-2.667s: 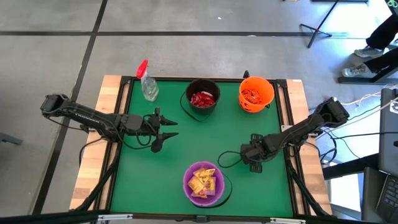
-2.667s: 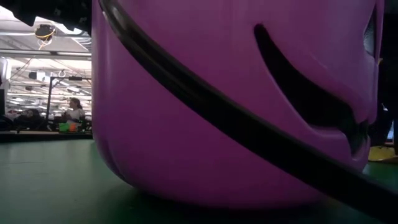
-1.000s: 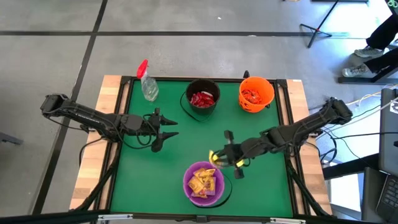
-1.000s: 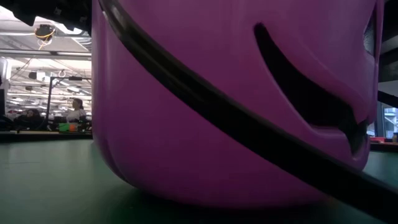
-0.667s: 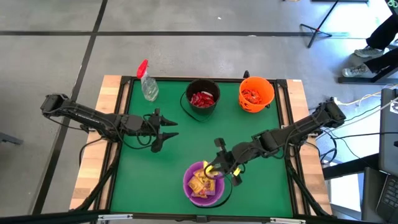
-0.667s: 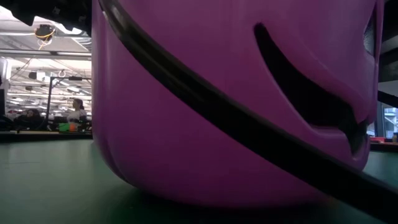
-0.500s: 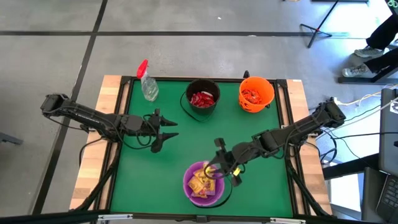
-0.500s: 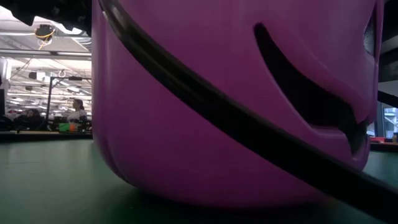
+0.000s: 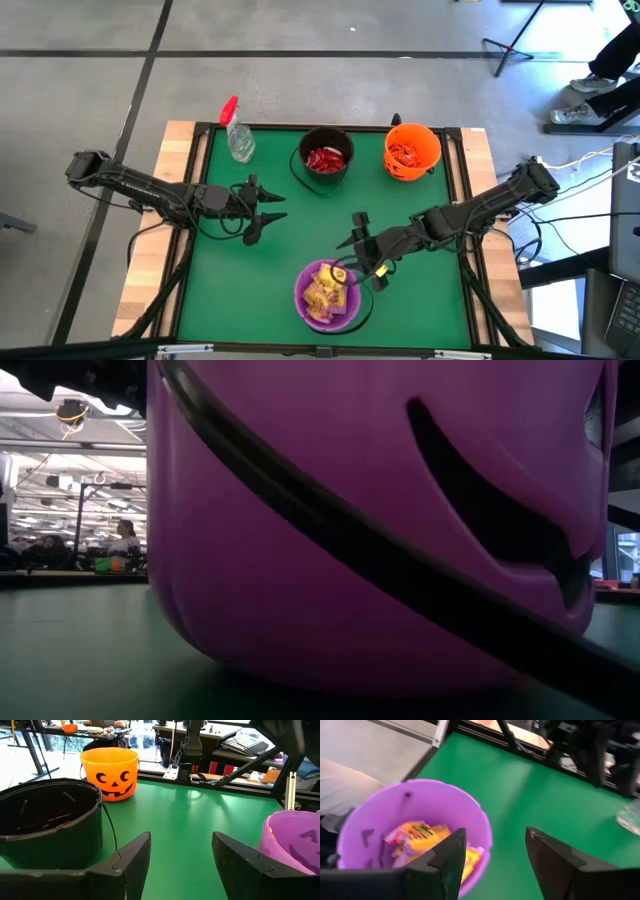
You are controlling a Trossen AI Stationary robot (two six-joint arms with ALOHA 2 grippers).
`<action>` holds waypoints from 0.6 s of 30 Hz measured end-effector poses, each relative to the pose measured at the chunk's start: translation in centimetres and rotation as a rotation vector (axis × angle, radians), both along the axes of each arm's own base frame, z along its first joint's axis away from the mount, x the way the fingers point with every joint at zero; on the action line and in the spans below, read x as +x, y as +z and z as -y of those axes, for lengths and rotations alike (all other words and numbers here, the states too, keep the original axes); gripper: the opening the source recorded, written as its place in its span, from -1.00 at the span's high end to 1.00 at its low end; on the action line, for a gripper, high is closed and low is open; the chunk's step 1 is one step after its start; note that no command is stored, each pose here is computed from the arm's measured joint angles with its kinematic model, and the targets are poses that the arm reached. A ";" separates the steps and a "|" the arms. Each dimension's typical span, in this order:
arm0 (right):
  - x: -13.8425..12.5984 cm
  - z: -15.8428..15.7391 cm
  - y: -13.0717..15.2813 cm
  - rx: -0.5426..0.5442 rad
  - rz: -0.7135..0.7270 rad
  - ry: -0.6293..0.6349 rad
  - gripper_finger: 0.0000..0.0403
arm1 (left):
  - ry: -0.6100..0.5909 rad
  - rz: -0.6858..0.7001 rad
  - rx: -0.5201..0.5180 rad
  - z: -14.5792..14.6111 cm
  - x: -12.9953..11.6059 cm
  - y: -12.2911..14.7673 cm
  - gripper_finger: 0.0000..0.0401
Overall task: Organize candy in baskets
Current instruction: Return to Home position
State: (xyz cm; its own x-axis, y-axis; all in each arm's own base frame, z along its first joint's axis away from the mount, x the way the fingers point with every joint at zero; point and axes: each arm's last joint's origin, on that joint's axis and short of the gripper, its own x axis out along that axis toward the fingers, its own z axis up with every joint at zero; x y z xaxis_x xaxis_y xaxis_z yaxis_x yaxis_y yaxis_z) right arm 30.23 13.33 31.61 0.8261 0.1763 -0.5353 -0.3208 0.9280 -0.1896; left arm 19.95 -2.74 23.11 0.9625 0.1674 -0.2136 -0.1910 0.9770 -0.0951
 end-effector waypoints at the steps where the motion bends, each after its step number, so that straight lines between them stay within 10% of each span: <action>1: -0.3 0.3 0.1 -0.011 -0.007 -0.014 -0.01 | 0.001 0.000 0.001 0.0 0.0 0.0 0.00; 18: -7.7 9.1 -1.3 0.058 0.061 -0.303 -0.02 | 0.003 0.056 0.057 -2.6 -0.8 1.4 0.00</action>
